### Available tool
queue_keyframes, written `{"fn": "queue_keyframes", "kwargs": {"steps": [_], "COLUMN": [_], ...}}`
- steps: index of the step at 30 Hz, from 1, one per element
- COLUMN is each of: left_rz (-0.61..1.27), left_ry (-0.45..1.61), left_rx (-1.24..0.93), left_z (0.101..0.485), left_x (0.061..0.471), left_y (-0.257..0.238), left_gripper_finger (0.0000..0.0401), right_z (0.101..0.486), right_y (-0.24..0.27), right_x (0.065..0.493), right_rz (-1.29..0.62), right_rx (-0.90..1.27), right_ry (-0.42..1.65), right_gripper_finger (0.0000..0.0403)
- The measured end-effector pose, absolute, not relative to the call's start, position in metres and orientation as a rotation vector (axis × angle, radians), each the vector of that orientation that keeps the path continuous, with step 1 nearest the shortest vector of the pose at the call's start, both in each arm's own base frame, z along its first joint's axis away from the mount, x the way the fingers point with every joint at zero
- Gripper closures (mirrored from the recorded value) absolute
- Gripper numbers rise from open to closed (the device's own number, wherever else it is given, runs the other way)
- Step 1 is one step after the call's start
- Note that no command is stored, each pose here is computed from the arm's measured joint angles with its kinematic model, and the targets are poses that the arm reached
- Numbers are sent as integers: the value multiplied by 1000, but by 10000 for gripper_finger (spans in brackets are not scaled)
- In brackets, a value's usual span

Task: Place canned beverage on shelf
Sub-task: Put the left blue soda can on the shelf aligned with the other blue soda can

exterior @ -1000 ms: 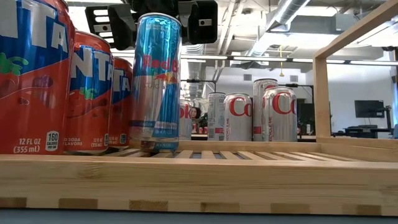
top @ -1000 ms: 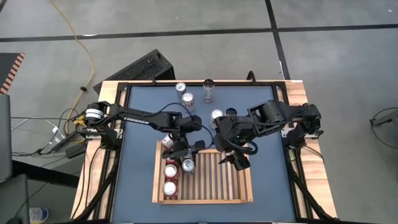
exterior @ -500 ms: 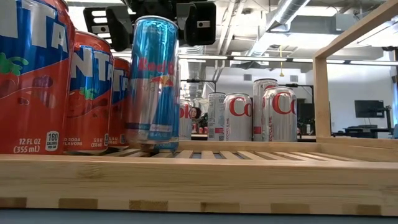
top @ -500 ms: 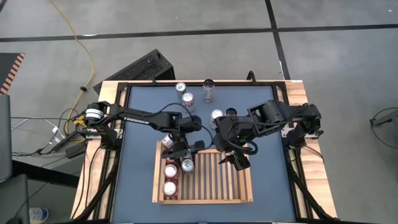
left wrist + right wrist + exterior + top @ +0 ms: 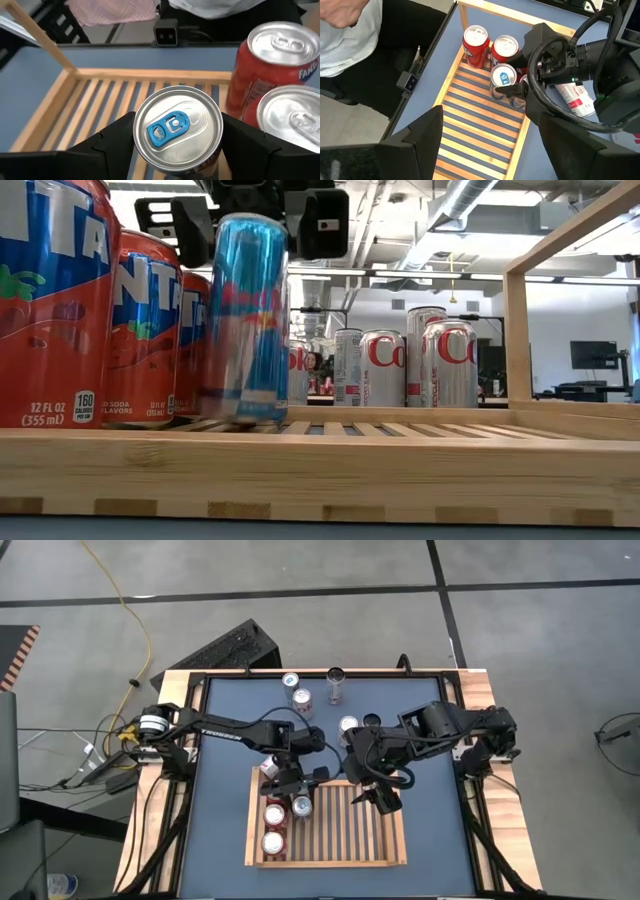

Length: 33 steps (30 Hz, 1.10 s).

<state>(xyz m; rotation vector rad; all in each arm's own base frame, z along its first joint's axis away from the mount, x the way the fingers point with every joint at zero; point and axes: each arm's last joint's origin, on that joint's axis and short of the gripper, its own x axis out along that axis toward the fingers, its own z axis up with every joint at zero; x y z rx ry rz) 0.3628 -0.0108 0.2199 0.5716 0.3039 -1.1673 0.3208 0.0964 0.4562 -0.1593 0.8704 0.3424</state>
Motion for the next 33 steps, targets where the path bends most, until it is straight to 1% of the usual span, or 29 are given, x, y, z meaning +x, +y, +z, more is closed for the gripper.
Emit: {"fn": "queue_keyframes", "kwargs": {"steps": [15, 25, 33], "left_rz": [-1151, -1115, -1114], "left_ry": [319, 338, 353], "left_rx": [550, 551, 544], "left_z": [220, 222, 221], "left_x": [364, 366, 366], "left_y": [-11, -12, -13], "left_gripper_finger": [159, 113, 109], "right_z": [456, 456, 455], "right_y": [96, 97, 96], "right_x": [321, 321, 320], "right_rz": [340, 340, 339], "right_rx": [-153, -152, -154], "right_ry": [871, 871, 885], "right_gripper_finger": [94, 94, 94]}}
